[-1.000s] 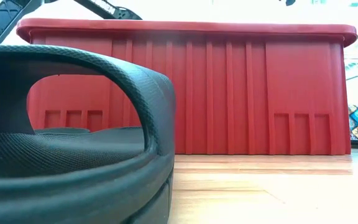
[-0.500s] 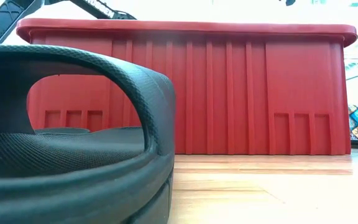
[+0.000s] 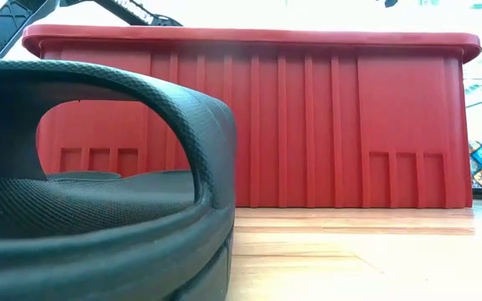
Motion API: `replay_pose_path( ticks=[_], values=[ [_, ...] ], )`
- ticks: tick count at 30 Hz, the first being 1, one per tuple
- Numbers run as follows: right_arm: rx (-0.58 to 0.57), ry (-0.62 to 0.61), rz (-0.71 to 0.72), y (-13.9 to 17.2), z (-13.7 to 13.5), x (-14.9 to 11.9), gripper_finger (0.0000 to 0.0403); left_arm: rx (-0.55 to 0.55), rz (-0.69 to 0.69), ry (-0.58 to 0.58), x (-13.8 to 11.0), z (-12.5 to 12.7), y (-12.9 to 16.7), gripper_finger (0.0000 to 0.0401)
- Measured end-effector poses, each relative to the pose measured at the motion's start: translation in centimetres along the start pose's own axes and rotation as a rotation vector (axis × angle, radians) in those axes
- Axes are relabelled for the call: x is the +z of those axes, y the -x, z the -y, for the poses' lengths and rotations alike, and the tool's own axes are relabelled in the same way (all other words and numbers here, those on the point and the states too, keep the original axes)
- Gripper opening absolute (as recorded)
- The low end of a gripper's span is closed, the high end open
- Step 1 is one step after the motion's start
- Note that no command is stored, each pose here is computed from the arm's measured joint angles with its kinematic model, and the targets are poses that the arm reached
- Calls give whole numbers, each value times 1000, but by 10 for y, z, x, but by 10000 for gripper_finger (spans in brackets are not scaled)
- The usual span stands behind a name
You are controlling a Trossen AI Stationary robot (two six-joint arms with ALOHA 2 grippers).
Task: Pick and place slides into bin
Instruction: Put the black slide into the red bin
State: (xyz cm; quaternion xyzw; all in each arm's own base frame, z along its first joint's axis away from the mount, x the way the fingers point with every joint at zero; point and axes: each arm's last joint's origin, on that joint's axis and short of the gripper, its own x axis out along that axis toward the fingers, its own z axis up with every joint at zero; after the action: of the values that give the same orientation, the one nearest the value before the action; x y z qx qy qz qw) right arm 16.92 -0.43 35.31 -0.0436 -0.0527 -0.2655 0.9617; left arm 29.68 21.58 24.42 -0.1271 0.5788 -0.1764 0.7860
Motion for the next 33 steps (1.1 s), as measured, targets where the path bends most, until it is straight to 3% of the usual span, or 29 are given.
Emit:
replay_pose_path(
  ticks=[7,20,33],
  values=[
    [0,0,0,0,0,0,155,22,23,-17,3,-5,-2,0],
    [0,-2,3,0,0,0,155,51,-54,16,4,-17,-19,3],
    [0,-3,5,0,0,1,155,80,-97,31,11,-9,-27,73]
  ],
)
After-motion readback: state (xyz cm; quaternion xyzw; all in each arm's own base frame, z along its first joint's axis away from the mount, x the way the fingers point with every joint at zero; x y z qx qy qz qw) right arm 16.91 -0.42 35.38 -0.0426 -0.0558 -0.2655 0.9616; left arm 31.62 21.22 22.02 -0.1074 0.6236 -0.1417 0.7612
